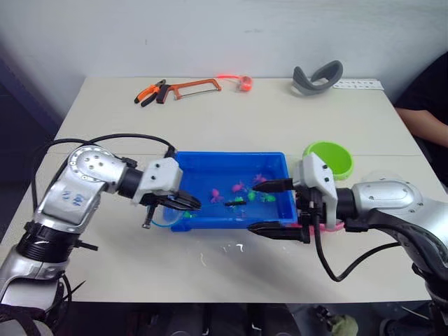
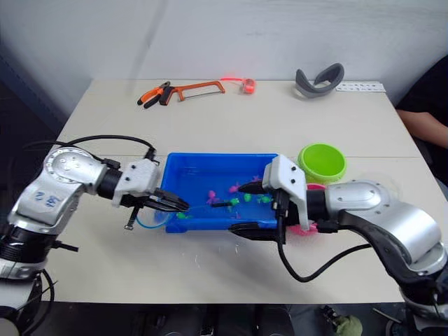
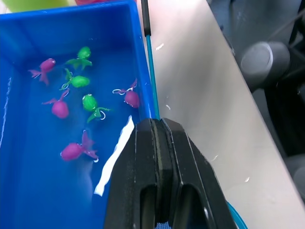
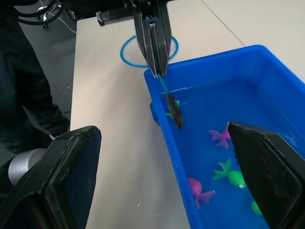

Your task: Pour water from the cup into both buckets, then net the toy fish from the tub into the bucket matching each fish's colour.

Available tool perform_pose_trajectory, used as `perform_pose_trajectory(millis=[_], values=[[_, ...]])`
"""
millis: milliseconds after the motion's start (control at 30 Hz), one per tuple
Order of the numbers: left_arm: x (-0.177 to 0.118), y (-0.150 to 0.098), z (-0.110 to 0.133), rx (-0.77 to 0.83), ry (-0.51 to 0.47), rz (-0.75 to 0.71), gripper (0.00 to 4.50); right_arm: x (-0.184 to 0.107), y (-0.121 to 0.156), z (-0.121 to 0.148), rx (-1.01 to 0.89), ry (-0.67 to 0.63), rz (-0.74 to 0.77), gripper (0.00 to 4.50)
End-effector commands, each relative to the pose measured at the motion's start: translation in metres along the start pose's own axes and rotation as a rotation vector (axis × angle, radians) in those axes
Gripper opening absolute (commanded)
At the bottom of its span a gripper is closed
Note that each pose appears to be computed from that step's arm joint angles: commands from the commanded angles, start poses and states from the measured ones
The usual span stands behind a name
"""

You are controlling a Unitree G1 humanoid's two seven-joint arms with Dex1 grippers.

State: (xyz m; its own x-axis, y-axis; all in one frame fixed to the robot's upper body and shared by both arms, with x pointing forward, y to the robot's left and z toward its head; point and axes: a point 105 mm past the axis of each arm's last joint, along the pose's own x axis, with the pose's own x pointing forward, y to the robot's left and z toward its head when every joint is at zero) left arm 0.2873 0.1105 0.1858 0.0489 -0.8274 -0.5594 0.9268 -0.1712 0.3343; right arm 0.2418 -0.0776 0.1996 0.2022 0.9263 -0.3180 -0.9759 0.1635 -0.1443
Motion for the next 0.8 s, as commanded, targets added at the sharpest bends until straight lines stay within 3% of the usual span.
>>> perform_pose_trajectory(millis=[33, 500, 600, 733, 767, 800], values=[[0.006, 0.004, 0.012, 0.017, -0.006, -0.003, 0.02, 0.006, 0.003, 0.006, -0.038, -0.007, 0.009, 4.5], [0.02, 0.004, 0.021, 0.006, -0.048, 0.025, 0.02, 0.019, -0.006, 0.0, 0.014, -0.028, -0.011, 4.5], [0.022, 0.001, 0.022, 0.012, -0.053, 0.024, 0.0, 0.018, -0.008, -0.003, 0.02, -0.022, -0.014, 3.21], [0.024, -0.001, 0.023, 0.019, -0.059, 0.024, 0.0, 0.017, -0.009, -0.006, 0.027, -0.018, -0.014, 1.06], [0.024, -0.001, 0.022, 0.02, -0.059, 0.024, 0.0, 0.016, -0.009, -0.006, 0.027, -0.018, -0.011, 0.92], [0.024, -0.002, 0.022, 0.021, -0.06, 0.025, 0.0, 0.016, -0.01, -0.007, 0.029, -0.019, -0.011, 0.39]])
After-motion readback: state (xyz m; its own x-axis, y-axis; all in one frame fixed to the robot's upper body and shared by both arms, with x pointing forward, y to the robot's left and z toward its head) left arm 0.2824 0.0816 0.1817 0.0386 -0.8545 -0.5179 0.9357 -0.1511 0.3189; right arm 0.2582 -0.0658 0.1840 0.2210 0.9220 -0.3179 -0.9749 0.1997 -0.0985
